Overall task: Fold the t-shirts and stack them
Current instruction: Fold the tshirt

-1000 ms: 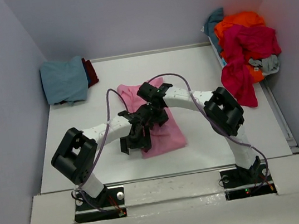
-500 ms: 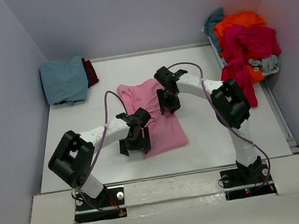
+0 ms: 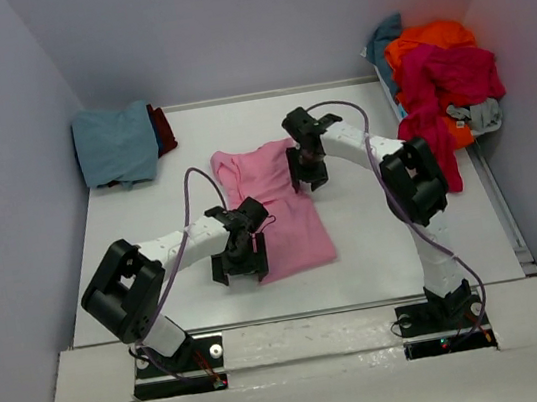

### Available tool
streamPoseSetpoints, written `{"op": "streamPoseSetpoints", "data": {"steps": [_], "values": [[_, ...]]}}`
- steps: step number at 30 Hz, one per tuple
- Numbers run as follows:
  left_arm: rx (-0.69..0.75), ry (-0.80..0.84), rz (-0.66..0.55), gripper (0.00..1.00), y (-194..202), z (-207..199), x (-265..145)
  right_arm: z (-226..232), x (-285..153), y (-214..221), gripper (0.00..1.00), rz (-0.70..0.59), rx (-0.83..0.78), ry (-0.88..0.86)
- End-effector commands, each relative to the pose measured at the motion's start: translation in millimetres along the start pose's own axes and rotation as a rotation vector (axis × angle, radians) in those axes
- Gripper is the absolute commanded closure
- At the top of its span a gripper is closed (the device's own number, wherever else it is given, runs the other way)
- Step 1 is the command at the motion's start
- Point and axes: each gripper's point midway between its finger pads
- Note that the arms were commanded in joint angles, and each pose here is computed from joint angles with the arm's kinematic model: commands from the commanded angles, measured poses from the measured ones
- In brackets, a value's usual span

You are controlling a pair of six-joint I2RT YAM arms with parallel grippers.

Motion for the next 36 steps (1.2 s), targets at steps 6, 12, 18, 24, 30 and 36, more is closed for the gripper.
{"op": "streamPoseSetpoints", "data": {"steps": [6, 12, 18, 24, 30, 36], "values": [[-0.011, 0.033, -0.098, 0.1, -22, -10, -29, 5, -67, -5, 0.46, -0.086, -0.039, -0.041], [-0.016, 0.099, -0.168, 0.09, -43, -29, -46, -1, -82, 62, 0.4, 0.029, -0.006, -0.145], [-0.01, 0.131, -0.145, 0.09, -36, -32, -39, -18, -66, 144, 0.41, 0.203, 0.029, -0.203], [0.001, 0.186, -0.096, 0.09, -19, -35, -24, -17, -60, 174, 0.41, 0.249, 0.056, -0.277], [0.036, 0.233, -0.04, 0.1, -1, -43, -14, -14, -59, 182, 0.41, 0.268, 0.071, -0.309], [0.035, 0.267, -0.038, 0.1, 0, -48, -12, -9, -58, 180, 0.41, 0.267, 0.072, -0.333]]}}
Point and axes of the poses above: each gripper's point midway between its finger pads, its own x axis out along the fingers, its own z axis along the line the jaws close on, y = z × x, and after that the axes turned 2 degrees about -x, right-handed
